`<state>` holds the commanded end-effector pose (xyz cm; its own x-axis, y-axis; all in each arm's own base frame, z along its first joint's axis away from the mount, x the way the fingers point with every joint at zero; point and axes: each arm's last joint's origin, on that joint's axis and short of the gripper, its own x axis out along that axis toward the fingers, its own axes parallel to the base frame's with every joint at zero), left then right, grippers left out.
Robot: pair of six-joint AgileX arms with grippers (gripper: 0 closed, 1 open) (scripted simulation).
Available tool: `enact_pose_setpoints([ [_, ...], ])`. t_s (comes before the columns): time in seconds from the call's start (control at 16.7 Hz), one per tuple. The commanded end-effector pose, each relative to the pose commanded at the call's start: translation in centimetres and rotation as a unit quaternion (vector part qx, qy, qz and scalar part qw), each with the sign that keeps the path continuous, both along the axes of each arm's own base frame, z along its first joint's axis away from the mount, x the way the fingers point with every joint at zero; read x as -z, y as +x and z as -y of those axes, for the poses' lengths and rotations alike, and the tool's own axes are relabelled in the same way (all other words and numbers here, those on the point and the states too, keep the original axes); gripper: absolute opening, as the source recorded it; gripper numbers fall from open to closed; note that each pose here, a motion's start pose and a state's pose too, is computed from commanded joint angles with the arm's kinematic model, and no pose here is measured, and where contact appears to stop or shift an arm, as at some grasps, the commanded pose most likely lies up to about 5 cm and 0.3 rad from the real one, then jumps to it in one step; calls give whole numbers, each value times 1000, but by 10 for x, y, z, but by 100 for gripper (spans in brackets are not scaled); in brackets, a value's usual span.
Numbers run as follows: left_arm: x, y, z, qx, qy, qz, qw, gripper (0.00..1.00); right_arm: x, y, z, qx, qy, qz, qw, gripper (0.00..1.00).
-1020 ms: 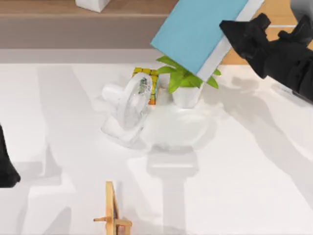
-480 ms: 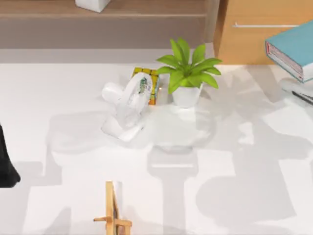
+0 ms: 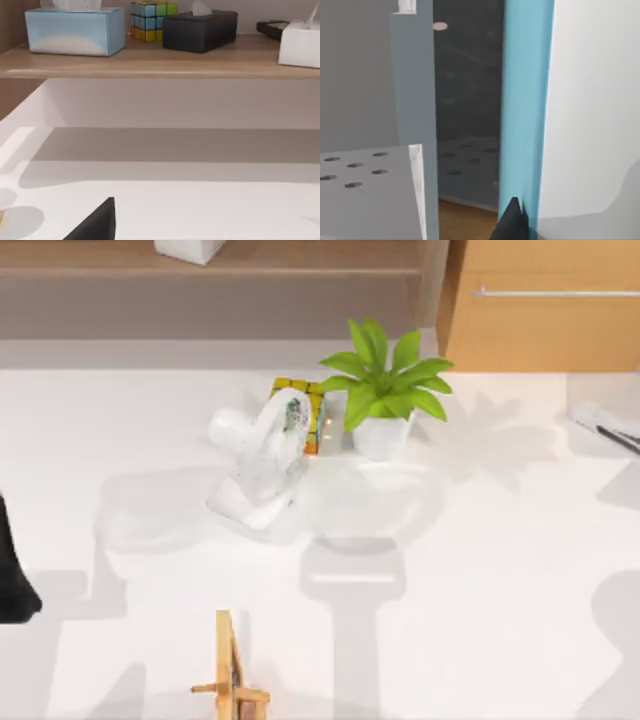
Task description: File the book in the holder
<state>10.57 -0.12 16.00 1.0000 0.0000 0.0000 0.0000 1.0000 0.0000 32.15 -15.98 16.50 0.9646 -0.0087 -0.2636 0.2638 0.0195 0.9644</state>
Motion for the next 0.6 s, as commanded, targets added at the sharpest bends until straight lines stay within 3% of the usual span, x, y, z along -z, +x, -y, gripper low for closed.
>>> enact_pose_setpoints([
  [0.6,0,0,0,0,0,0,1000,100,12,19,15,9,13,-1,1000,0],
])
